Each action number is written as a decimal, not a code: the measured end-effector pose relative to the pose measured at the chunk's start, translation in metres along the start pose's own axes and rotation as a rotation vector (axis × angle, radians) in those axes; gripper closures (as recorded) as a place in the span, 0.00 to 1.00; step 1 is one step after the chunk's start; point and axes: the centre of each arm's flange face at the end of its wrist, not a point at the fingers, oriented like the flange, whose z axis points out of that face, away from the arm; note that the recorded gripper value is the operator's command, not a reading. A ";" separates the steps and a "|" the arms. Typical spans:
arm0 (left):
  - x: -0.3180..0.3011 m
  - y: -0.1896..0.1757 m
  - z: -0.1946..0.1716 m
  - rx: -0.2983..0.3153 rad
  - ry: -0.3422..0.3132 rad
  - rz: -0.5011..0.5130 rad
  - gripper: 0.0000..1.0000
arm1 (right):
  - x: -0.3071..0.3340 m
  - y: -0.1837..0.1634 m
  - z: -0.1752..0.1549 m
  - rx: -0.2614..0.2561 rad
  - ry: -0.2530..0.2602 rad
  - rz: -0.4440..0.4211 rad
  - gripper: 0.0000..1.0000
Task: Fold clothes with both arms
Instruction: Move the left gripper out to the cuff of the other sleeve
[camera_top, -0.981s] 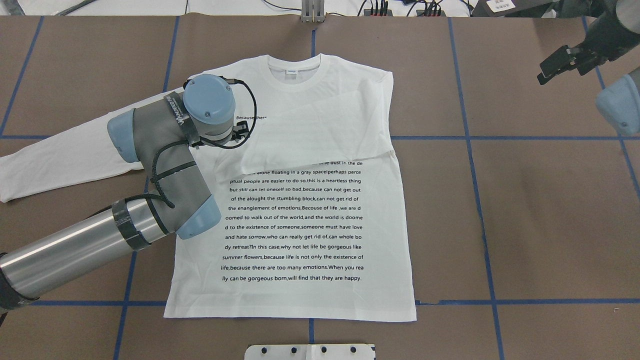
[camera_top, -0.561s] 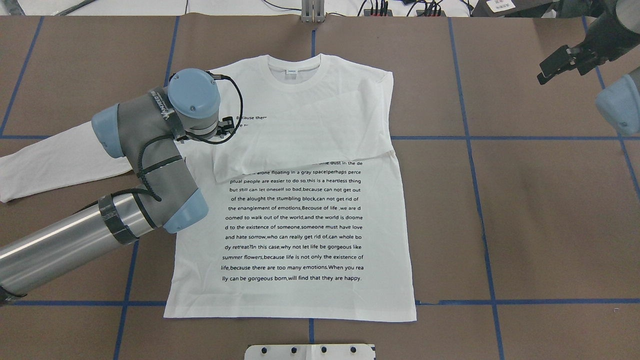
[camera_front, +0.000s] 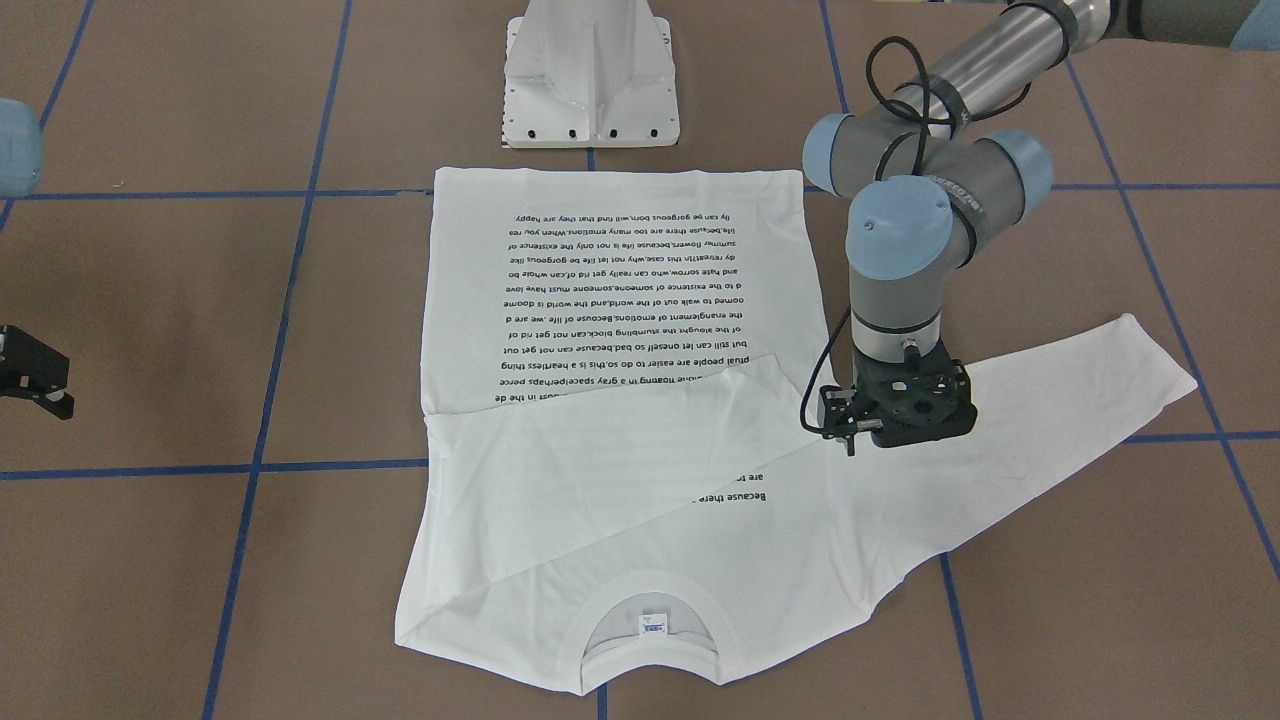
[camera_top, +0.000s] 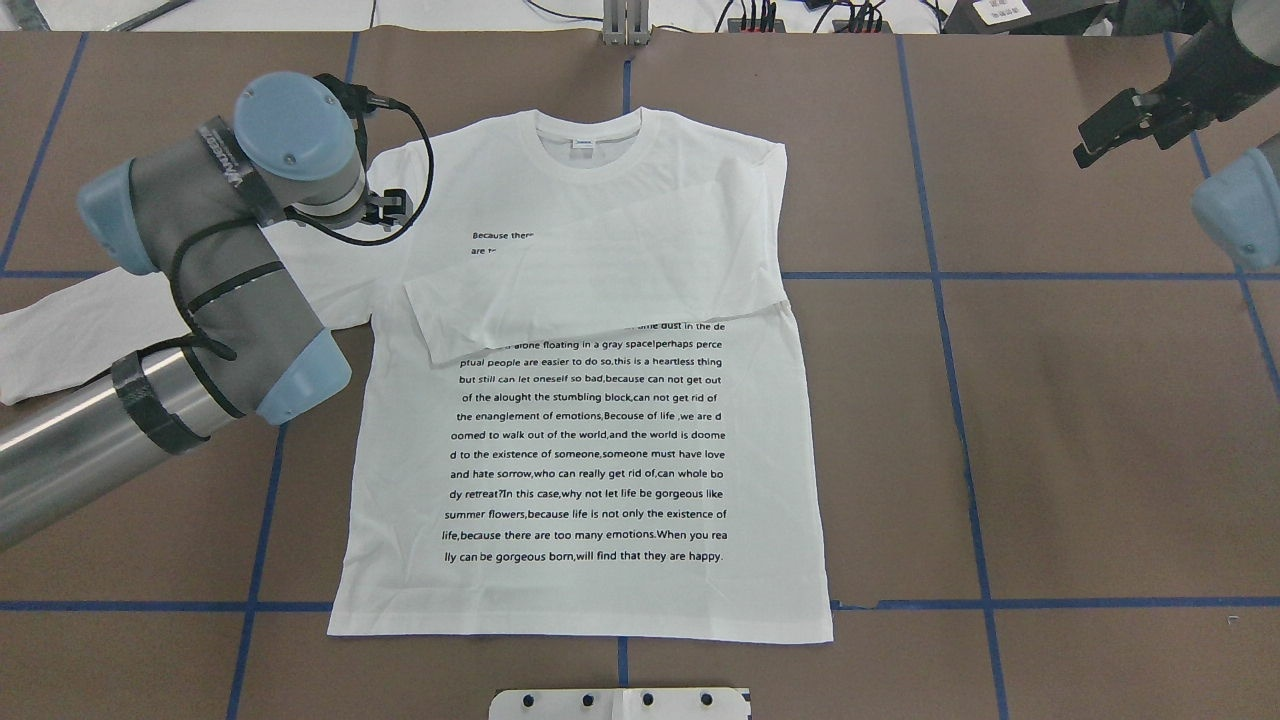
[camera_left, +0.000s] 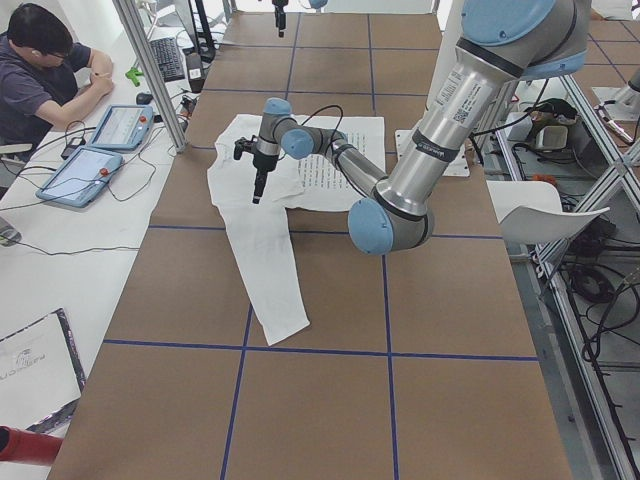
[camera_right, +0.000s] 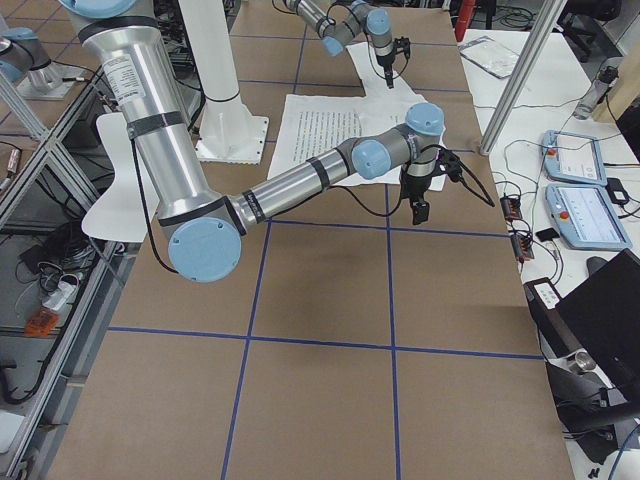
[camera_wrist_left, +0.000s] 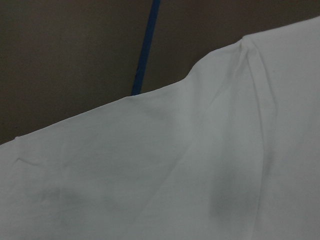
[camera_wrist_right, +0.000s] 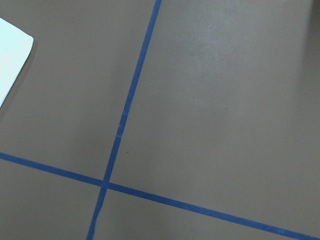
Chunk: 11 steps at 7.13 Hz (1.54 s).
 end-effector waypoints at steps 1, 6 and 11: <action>-0.039 -0.008 -0.010 -0.020 0.062 0.084 0.00 | 0.000 0.001 -0.001 0.000 0.000 0.000 0.00; -0.259 -0.010 -0.013 -0.050 0.258 0.446 0.00 | 0.053 0.062 0.008 -0.035 0.025 0.037 0.00; -0.399 0.106 0.047 -0.006 0.356 0.205 0.06 | 0.163 0.133 -0.009 -0.058 0.077 -0.013 0.00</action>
